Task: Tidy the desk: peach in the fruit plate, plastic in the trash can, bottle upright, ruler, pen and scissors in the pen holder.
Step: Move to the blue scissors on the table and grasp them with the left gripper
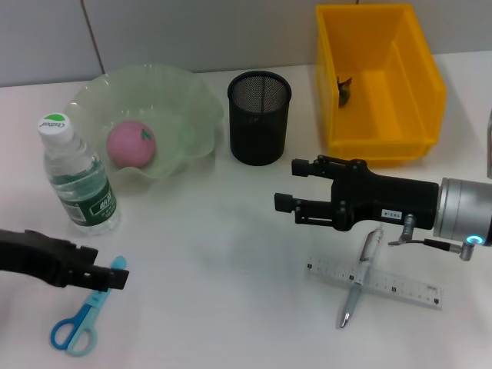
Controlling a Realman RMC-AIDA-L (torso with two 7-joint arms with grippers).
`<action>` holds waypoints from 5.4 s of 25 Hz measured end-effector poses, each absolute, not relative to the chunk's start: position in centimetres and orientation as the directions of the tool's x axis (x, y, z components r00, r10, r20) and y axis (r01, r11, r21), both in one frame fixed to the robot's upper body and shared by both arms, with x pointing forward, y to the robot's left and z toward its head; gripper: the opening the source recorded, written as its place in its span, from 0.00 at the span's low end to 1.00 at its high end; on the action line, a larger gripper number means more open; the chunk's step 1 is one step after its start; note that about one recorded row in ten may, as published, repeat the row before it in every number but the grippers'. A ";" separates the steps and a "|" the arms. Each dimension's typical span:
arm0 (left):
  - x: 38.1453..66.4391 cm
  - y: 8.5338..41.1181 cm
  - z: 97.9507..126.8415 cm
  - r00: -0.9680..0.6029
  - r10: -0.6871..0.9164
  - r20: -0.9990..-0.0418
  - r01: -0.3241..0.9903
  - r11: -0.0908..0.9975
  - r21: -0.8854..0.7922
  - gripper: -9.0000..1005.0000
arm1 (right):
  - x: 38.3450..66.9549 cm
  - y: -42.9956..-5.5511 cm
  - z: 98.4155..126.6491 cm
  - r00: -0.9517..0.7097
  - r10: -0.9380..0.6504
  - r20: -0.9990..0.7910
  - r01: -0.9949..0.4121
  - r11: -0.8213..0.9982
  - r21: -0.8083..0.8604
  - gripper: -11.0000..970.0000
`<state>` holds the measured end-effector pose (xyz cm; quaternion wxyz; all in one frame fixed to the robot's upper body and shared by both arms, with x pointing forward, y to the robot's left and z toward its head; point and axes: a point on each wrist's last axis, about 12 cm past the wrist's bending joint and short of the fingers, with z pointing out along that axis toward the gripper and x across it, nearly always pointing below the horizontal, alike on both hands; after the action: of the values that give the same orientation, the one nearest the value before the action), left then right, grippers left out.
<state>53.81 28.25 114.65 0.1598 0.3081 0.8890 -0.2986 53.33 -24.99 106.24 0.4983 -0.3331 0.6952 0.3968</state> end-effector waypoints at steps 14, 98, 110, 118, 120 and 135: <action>57.2 22.8 117.2 -0.867 0.476 -0.150 0.498 0.809 -0.312 0.82 | 54.5 -25.3 107.8 -0.245 -0.089 -0.966 -0.873 0.454 0.179 0.79; 56.8 19.6 113.5 -0.737 0.669 -0.096 0.676 0.732 -0.082 0.51 | 55.0 -24.6 107.4 -0.275 -0.129 -0.953 -0.866 0.463 0.188 0.79; 56.8 19.6 112.9 -0.735 0.673 -0.089 0.678 0.730 -0.082 0.50 | 55.0 -24.6 107.4 -0.276 -0.129 -0.952 -0.867 0.462 0.189 0.79; 57.0 19.6 112.7 -0.735 0.673 -0.086 0.678 0.730 -0.083 0.49 | 55.1 -24.6 107.4 -0.276 -0.129 -0.952 -0.867 0.461 0.189 0.79; 57.0 19.6 112.7 -0.735 0.673 -0.088 0.678 0.730 -0.081 0.49 | 55.1 -24.6 107.4 -0.276 -0.129 -0.952 -0.867 0.461 0.189 0.79; 57.3 19.4 112.8 -0.731 0.674 -0.102 0.681 0.728 -0.073 0.45 | 55.1 -24.6 107.4 -0.277 -0.129 -0.952 -0.865 0.465 0.189 0.79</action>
<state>57.26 19.43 112.75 0.0344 0.3648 0.9289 -0.0529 55.09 -24.62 107.39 0.4868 -0.3530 0.7038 0.3783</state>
